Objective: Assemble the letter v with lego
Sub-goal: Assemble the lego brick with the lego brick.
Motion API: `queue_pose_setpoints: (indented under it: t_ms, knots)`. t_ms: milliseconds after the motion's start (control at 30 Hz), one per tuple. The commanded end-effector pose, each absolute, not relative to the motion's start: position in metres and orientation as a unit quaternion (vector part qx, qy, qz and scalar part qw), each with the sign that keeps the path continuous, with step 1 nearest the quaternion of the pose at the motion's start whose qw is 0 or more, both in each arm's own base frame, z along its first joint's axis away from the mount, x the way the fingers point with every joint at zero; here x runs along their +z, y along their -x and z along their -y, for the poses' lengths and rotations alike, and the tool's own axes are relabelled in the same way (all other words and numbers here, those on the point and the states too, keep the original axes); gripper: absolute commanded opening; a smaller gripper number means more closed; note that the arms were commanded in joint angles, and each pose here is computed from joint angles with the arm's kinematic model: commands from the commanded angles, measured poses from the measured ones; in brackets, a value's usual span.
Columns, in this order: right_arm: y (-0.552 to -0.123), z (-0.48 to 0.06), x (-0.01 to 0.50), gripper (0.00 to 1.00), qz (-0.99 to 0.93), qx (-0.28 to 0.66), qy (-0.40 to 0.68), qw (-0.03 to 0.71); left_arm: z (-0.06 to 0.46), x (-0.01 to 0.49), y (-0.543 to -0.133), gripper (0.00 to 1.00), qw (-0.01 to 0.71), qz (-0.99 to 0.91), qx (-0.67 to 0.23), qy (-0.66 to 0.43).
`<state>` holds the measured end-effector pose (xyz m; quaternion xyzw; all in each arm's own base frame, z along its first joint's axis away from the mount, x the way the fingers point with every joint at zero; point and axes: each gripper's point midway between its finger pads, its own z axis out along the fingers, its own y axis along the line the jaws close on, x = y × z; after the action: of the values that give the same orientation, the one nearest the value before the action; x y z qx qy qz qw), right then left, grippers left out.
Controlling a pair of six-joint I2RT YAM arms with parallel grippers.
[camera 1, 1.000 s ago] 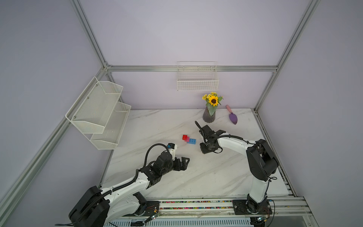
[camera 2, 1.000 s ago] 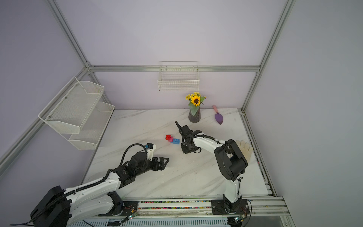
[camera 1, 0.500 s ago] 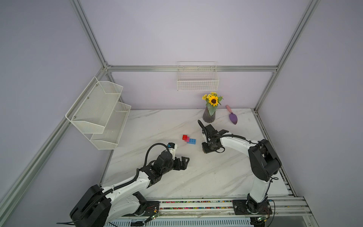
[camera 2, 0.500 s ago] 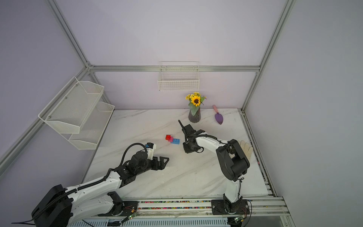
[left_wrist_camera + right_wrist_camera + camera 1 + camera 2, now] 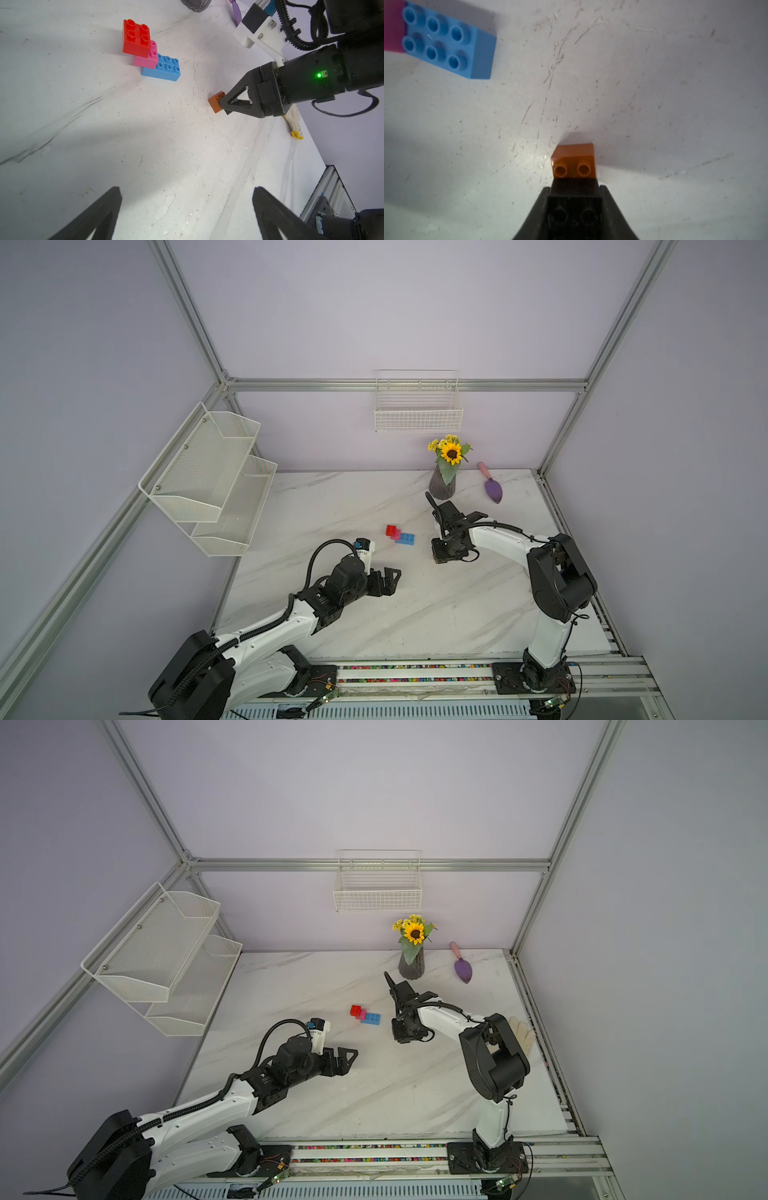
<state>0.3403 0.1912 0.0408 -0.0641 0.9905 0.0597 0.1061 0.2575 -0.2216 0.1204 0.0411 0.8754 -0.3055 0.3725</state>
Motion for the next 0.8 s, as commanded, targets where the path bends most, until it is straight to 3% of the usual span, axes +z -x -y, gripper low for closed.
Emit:
queue_pose_setpoints:
  t_ms: [0,767]
  knots:
    - [-0.263,-0.143,-0.003,0.15,-0.997,-0.03,0.045,-0.063,0.226,0.135,-0.265,1.0,0.391,-0.864,-0.313,-0.048]
    - [-0.23,-0.168,-0.034,0.12,-0.986,0.014,0.109,-0.128,0.227,0.129,-0.263,1.0,0.379,-0.868,-0.319,-0.045]
